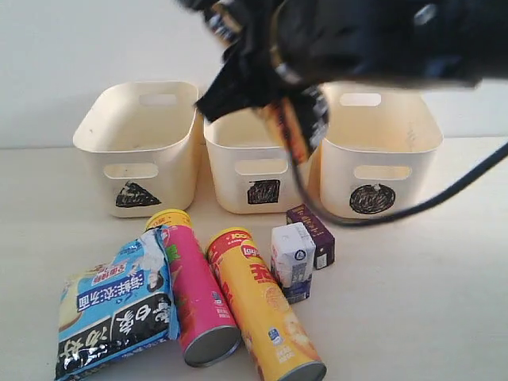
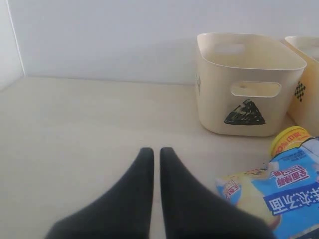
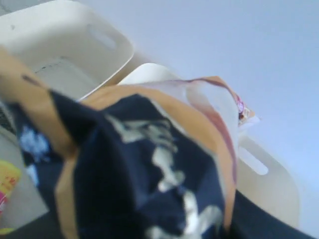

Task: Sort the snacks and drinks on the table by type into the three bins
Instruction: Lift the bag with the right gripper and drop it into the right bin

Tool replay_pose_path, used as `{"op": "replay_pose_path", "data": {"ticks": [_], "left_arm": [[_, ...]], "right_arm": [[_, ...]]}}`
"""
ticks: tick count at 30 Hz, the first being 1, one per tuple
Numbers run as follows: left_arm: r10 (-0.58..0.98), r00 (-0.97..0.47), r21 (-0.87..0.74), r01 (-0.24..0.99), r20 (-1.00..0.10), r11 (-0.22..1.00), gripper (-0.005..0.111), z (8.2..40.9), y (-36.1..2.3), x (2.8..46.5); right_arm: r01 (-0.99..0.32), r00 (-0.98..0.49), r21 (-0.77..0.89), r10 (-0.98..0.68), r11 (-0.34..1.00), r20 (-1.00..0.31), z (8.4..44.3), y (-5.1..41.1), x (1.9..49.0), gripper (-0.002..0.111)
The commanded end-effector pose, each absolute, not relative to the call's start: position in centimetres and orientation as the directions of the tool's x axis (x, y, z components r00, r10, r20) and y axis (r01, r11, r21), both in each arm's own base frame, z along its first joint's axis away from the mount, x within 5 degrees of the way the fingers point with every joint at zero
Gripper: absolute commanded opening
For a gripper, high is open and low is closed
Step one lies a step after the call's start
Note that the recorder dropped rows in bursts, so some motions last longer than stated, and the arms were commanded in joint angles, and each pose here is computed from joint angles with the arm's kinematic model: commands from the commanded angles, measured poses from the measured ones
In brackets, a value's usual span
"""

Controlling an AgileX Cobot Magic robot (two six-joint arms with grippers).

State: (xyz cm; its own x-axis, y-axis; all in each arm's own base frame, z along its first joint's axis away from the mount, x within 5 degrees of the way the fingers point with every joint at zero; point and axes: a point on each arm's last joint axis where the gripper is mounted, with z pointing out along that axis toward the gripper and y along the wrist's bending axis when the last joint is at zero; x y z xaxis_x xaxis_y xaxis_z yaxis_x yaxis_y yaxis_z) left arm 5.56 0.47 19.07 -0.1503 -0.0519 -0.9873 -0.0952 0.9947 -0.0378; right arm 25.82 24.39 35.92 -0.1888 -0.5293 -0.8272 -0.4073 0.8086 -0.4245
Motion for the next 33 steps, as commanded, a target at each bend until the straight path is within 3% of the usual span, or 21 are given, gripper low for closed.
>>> {"op": "replay_pose_path", "data": {"ticks": [1,11,20,27,30,33], "left_arm": [[-0.055,-0.14,-0.043,-0.09,-0.989,0.995,0.004,19.2,0.4,5.5],[-0.055,-0.142,-0.043,-0.09,-0.988,0.995,0.004,19.2,0.4,5.5],[-0.055,-0.142,-0.043,-0.09,-0.988,0.995,0.004,19.2,0.4,5.5],[-0.055,-0.14,-0.043,-0.09,-0.989,0.995,0.004,19.2,0.4,5.5],[-0.055,-0.14,-0.043,-0.09,-0.989,0.995,0.004,19.2,0.4,5.5],[-0.055,-0.14,-0.043,-0.09,-0.989,0.995,0.004,19.2,0.4,5.5]], "right_arm": [[-0.385,-0.171,-0.412,-0.502,0.826,-0.848,37.3,21.3,27.8,0.0],[-0.329,-0.165,-0.264,-0.331,0.907,-0.929,36.4,14.3,34.6,0.0],[-0.338,-0.216,-0.042,-0.12,0.94,-0.969,30.2,9.3,41.8,0.0],[-0.306,-0.276,0.004,-0.085,0.952,-0.957,26.3,8.3,45.9,0.001],[-0.301,-0.297,0.026,-0.067,0.953,-0.953,24.9,8.5,47.2,0.013],[-0.294,-0.321,0.041,-0.058,0.955,-0.945,23.4,8.6,48.1,0.039]]}}
